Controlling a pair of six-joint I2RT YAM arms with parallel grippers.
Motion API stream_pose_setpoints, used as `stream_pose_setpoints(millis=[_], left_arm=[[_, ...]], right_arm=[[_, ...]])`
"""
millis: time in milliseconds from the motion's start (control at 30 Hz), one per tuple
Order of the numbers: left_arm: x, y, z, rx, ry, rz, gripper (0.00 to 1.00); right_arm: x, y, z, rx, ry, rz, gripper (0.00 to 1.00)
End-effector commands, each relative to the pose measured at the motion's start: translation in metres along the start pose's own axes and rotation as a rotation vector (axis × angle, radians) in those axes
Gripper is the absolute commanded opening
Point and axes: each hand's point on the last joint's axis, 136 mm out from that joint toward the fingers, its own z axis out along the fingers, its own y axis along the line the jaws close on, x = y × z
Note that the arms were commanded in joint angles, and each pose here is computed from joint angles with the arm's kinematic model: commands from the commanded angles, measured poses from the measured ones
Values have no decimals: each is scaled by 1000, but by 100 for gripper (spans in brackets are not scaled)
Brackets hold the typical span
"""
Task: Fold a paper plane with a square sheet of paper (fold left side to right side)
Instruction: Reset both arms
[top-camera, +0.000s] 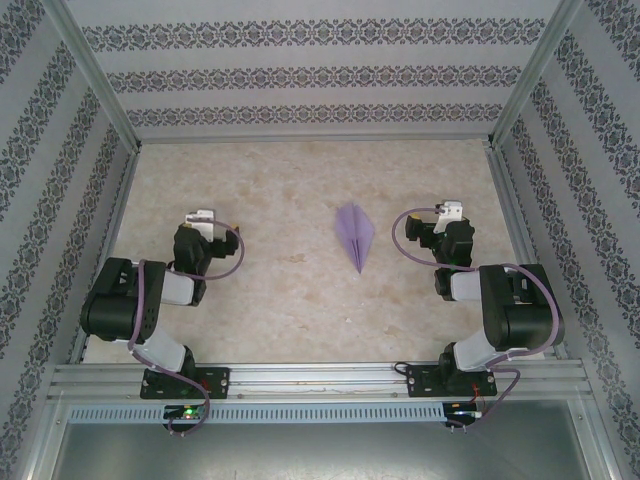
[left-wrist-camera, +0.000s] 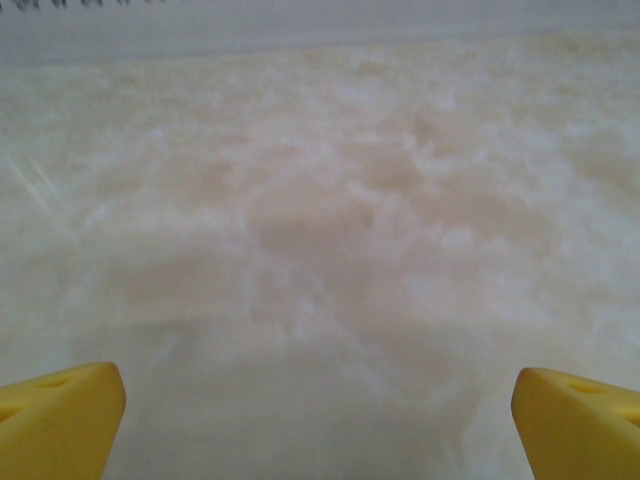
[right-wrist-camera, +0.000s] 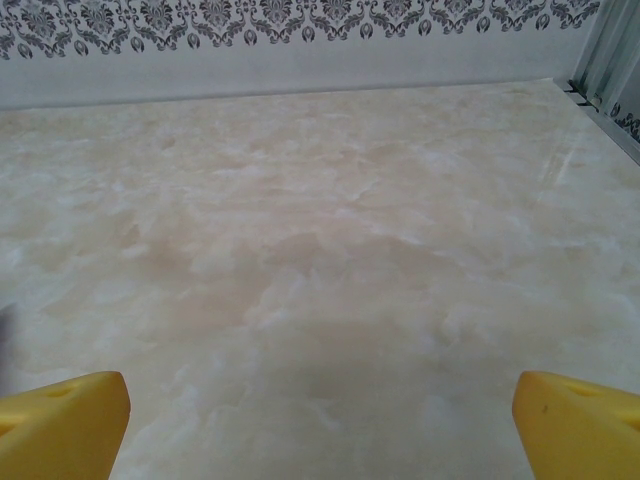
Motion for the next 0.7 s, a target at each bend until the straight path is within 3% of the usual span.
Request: stream_pose_setpoints(millis=[0, 667], left_arm=[[-5, 11, 3, -14, 5, -33, 99], [-5, 12, 2, -25, 1, -33, 99]], right_arm=[[-10, 1, 1, 3, -28, -24, 98], [-9, 2, 1, 5, -25, -31, 98]])
